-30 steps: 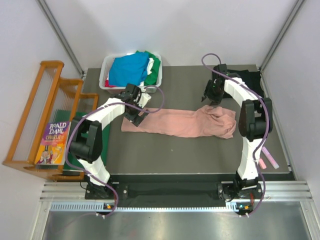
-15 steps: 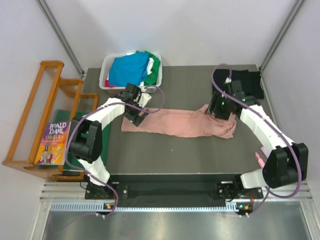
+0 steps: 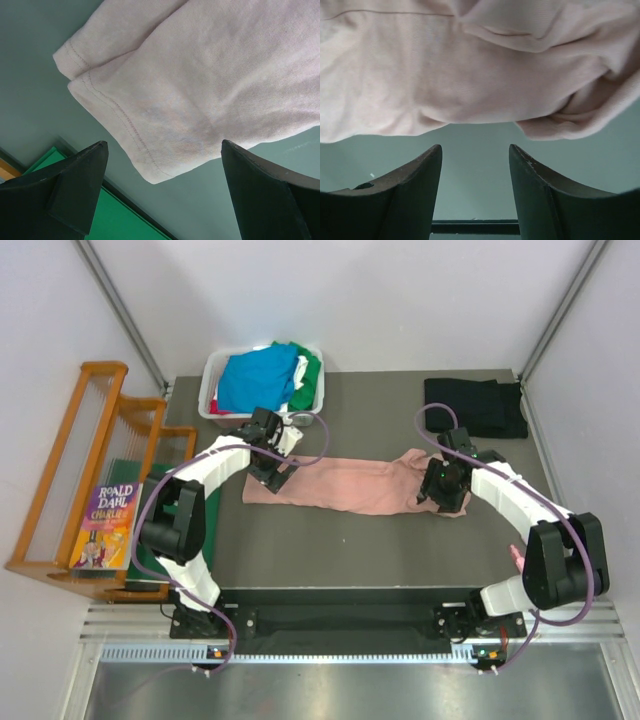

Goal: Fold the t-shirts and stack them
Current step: Fold the tshirt

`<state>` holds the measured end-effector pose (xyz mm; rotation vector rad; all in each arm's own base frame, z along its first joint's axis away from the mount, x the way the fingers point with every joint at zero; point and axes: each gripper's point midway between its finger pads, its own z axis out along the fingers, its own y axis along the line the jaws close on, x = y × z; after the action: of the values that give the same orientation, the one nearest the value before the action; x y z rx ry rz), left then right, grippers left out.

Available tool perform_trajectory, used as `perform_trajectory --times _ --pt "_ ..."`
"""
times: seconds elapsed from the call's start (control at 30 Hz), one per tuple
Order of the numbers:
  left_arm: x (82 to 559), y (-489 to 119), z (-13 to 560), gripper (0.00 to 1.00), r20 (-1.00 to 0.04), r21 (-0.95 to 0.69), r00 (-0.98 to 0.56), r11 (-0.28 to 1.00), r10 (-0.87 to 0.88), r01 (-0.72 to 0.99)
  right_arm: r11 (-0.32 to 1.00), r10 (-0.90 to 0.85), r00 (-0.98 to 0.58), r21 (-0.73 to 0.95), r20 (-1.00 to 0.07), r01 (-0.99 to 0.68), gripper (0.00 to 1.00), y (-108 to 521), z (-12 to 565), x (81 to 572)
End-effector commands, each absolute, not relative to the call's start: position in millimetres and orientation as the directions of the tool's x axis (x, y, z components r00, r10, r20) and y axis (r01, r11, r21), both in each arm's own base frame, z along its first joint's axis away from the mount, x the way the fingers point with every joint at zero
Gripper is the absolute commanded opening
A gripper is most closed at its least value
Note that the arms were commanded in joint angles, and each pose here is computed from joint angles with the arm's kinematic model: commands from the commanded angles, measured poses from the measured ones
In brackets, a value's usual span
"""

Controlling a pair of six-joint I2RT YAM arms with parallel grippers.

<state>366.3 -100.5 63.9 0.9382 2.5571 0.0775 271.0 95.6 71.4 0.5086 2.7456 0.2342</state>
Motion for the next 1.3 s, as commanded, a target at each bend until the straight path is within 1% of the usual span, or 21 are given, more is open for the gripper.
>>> perform_trajectory --times 0.0,0.1,0.17,0.47,0.6,0.87,1.07,1.13,1.23,1.27 --pt "374.1 -101.2 77.4 0.99 -0.402 0.205 -0.677 0.781 0.617 0.59 0.911 0.411 -0.835 0.145 -0.366 0.385 0.56 69.0 81.1 278.5" --pt "372.5 -99.1 74.6 0.99 -0.395 0.215 -0.676 0.778 0.622 0.59 0.899 0.432 -0.827 0.103 -0.361 0.425 0.55 53.7 71.8 273.7" --pt "372.5 -99.3 74.3 0.99 -0.399 0.216 -0.673 0.777 0.622 0.591 0.894 0.444 -0.828 0.098 -0.343 0.438 0.54 49.2 63.8 269.0" --pt "368.8 -96.0 68.9 0.99 -0.392 0.222 -0.673 0.775 0.627 0.592 0.88 0.464 -0.819 0.072 -0.338 0.469 0.53 33.2 52.8 268.8" --pt "367.7 -95.6 69.2 0.99 -0.393 0.223 -0.672 0.774 0.628 0.593 0.881 0.46 -0.819 0.062 -0.343 0.469 0.51 29.3 53.9 272.1" --pt "369.9 -93.9 63.3 0.99 -0.391 0.237 -0.668 0.771 0.633 0.591 0.879 0.462 -0.826 0.043 -0.322 0.475 0.49 22.9 43.6 260.6" --pt "380.1 -84.8 56.0 0.99 -0.398 0.25 -0.701 0.805 0.592 0.538 0.884 0.454 -0.837 0.039 -0.307 0.466 0.47 21.9 41.4 251.0" --pt "386.4 -82.9 56.4 0.99 -0.417 0.242 -0.711 0.823 0.567 0.514 0.882 0.456 -0.835 0.032 -0.307 0.47 0.46 19.2 38.5 248.3" --pt "390.0 -79.2 49.5 0.99 -0.399 0.238 -0.732 0.833 0.552 0.499 0.879 0.462 -0.836 0.031 -0.296 0.475 0.36 18.0 35.7 249.6" --pt "388.9 -78.1 44.6 0.99 -0.386 0.238 -0.738 0.832 0.554 0.5 0.88 0.461 -0.838 0.033 -0.292 0.473 0.31 18.8 35.1 250.1"
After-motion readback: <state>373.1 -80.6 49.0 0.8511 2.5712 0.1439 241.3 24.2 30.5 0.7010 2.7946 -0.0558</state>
